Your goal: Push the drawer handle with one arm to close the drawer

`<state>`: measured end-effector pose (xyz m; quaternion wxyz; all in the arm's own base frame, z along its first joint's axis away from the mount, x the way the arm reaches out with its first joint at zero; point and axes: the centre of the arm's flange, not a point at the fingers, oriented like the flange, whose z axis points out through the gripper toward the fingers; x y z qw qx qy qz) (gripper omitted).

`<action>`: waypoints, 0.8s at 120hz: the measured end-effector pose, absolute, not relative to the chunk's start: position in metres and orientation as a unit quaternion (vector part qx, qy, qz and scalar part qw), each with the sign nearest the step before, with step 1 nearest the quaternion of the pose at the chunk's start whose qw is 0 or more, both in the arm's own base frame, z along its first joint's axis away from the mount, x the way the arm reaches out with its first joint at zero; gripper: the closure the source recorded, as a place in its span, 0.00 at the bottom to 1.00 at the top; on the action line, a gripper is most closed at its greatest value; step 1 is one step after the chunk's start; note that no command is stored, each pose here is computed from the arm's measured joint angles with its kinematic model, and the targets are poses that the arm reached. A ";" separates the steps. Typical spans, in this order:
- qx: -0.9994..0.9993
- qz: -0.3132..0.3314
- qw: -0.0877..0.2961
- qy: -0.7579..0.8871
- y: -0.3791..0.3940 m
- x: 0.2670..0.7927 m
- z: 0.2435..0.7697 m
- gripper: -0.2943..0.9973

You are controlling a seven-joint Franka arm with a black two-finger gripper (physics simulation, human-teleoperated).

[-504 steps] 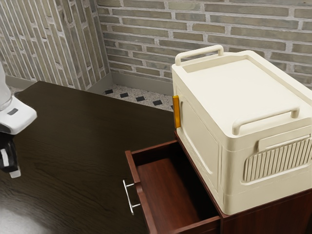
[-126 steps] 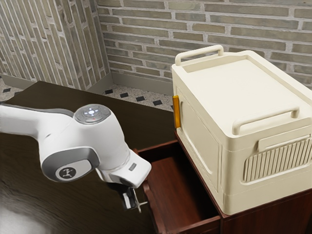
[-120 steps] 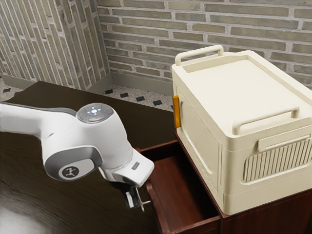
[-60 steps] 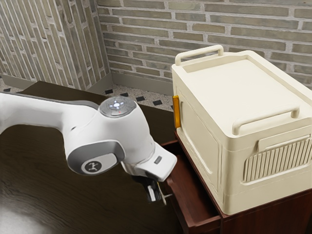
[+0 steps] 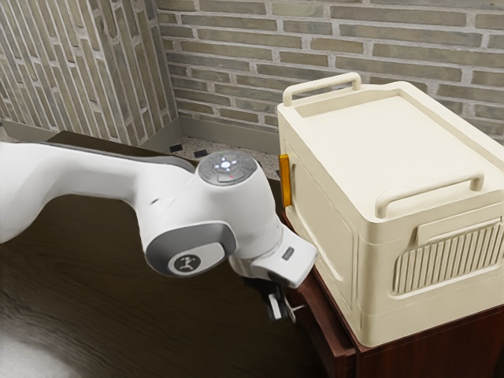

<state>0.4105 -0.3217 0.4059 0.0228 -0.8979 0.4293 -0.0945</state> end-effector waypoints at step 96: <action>-0.887 -0.099 0.032 0.450 -0.340 0.444 0.402 0.84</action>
